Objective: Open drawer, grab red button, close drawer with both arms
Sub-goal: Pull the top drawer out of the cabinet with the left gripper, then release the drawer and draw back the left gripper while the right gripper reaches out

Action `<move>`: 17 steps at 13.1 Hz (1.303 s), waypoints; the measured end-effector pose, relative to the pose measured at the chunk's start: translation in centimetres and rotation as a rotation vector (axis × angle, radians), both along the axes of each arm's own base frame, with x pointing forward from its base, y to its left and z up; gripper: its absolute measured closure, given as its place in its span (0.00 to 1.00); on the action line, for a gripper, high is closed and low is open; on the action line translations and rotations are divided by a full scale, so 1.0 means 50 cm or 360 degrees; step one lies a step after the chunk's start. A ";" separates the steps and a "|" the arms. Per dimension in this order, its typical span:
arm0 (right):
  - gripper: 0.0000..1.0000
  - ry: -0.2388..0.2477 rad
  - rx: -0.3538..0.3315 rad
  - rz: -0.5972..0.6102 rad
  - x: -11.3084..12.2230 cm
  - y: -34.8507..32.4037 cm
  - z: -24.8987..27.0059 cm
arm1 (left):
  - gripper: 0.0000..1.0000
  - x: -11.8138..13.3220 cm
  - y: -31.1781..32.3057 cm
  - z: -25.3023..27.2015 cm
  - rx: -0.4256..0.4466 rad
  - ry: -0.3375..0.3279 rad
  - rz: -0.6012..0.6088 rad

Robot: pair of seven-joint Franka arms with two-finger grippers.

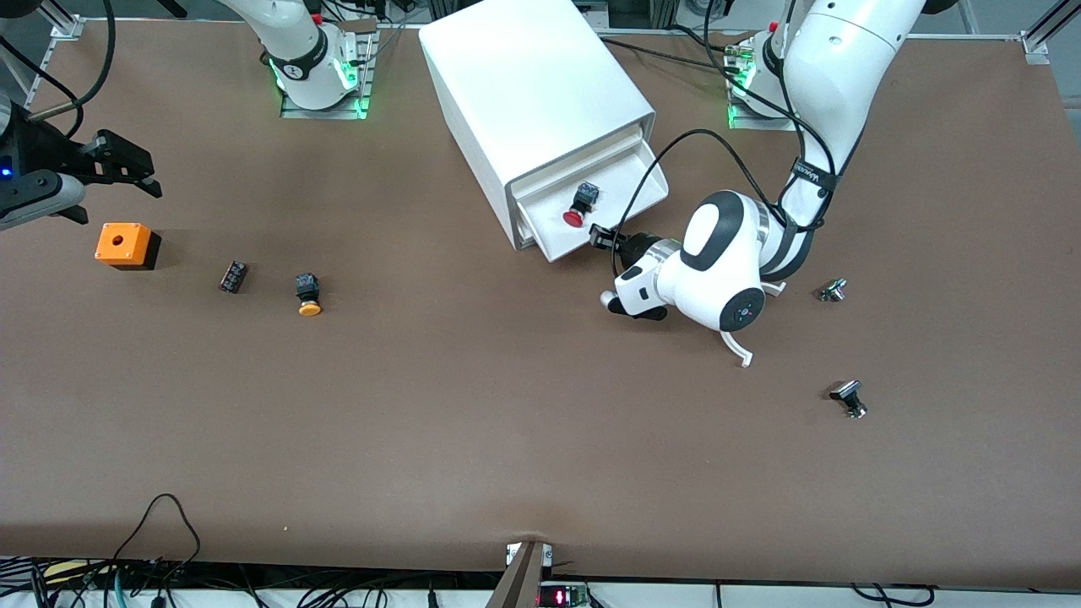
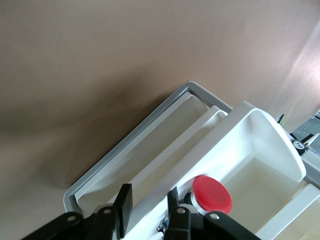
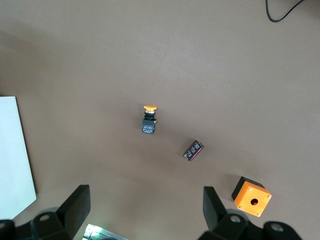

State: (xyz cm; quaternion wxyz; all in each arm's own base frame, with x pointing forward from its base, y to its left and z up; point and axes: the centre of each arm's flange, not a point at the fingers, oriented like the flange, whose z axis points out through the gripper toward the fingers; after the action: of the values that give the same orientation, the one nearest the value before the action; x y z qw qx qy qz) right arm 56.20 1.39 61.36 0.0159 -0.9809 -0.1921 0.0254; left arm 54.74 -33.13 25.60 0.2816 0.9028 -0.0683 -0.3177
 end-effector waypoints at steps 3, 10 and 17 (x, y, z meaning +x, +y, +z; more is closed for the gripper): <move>0.00 -0.0001 0.0000 0.0000 0.000 0.000 0.000 | 0.67 0.007 0.010 -0.001 0.0006 -0.0003 0.0014; 0.00 -0.0005 0.0000 0.0000 0.001 0.000 0.000 | 0.67 0.064 0.052 0.002 0.0019 -0.0035 0.0063; 0.00 0.0012 -0.0004 0.0000 0.013 0.001 -0.019 | 0.53 0.081 0.059 0.010 0.0065 -0.0036 0.0151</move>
State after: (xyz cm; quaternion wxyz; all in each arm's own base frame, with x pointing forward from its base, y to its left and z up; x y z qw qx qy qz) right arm 56.83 1.46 60.41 0.0155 -0.9809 -0.1919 0.0292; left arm 58.78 -30.21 26.08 0.2770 0.9142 -0.0221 -0.2951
